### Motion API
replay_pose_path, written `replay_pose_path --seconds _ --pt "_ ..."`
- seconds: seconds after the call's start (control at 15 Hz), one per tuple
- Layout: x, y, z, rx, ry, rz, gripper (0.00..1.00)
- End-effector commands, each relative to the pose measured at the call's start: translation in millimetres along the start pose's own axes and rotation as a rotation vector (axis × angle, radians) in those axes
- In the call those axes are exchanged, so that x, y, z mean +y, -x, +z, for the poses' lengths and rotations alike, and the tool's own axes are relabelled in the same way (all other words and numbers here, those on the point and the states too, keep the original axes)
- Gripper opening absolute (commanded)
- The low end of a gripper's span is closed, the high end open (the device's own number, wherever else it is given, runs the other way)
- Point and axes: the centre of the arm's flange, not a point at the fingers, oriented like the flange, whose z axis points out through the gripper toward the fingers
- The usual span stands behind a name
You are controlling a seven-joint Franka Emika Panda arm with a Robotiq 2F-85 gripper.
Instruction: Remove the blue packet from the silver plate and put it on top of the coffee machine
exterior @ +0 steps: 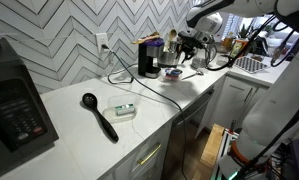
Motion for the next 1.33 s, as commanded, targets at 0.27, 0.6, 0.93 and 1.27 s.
replay_pose_path --seconds 0.27,0.6,0.93,1.27 --pt "7 -33 56 -0.008 0.089 0.103 0.97" --pt "1 -36 68 -0.01 0.093 0.103 0.56" --pt "-7 -37 79 -0.027 0.103 0.107 0.38" --pt "-16 -25 92 -0.031 0.108 0.074 0.48"
